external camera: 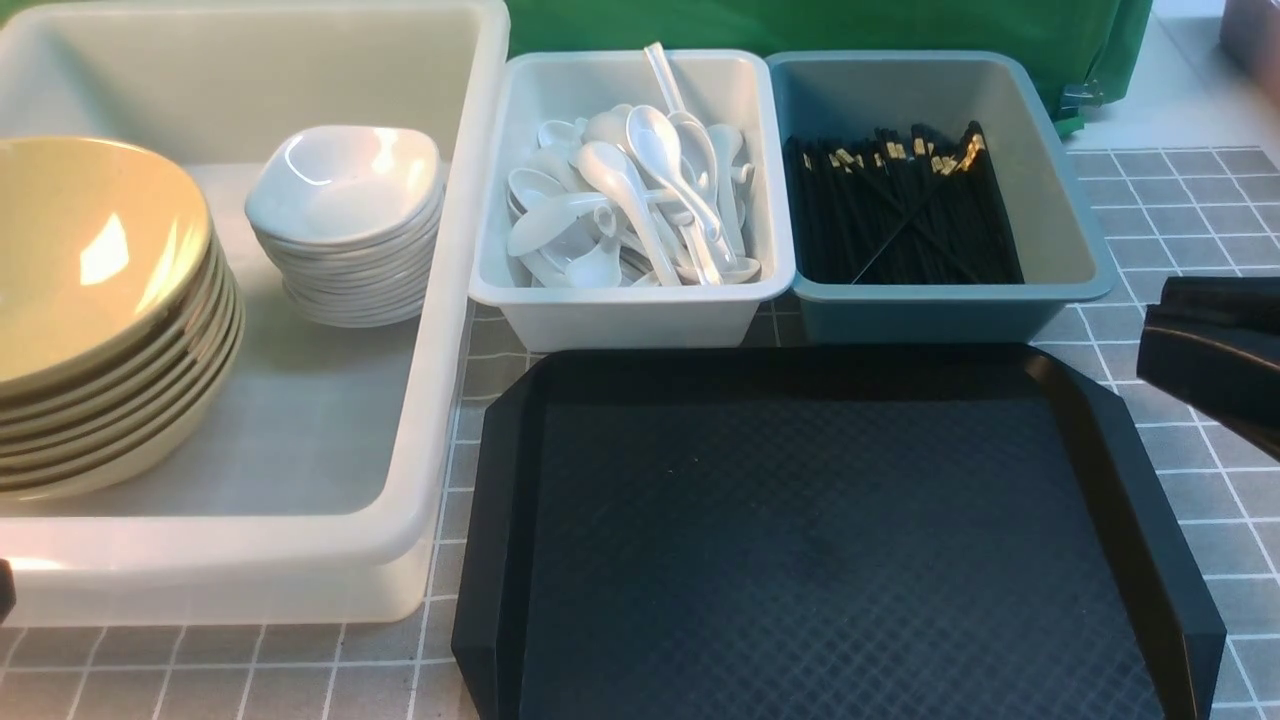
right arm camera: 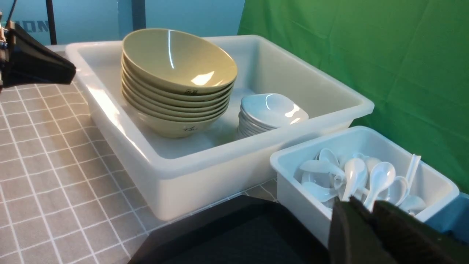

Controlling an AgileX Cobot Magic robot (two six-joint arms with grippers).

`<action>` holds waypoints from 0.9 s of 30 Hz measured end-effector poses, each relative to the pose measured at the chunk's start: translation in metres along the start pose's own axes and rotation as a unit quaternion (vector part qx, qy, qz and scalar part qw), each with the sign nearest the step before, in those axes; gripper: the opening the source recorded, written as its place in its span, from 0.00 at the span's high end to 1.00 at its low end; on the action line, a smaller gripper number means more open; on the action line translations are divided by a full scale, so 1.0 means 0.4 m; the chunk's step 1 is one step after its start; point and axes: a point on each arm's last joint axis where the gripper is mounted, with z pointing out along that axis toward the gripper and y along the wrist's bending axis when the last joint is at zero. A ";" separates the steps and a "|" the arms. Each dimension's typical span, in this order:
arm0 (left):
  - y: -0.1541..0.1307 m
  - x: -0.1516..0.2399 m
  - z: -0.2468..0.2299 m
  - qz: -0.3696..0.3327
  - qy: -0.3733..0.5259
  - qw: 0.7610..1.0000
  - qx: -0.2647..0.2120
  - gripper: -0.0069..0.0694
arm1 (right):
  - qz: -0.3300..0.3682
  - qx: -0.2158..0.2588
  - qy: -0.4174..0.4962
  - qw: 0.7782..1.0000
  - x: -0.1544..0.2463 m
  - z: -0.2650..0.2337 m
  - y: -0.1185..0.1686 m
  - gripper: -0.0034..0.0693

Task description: On grey table put chopsticks spoon bowls plates into blue grey white boxes.

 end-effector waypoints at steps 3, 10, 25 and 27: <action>0.000 0.000 0.000 0.000 0.001 1.000 0.000 0.92 | 0.000 0.000 0.000 1.000 0.000 0.000 0.000 0.80; 0.000 0.000 0.000 0.000 0.001 1.000 0.000 0.92 | 0.000 -0.001 0.002 1.000 0.011 -0.002 0.002 0.80; 0.000 0.001 0.000 0.000 0.001 1.000 0.000 0.92 | 0.088 0.289 -0.084 0.950 0.333 -0.108 -0.040 0.91; 0.000 0.001 0.000 0.000 0.001 1.000 0.000 0.92 | 0.108 0.336 -0.075 0.933 0.390 -0.120 -0.036 0.91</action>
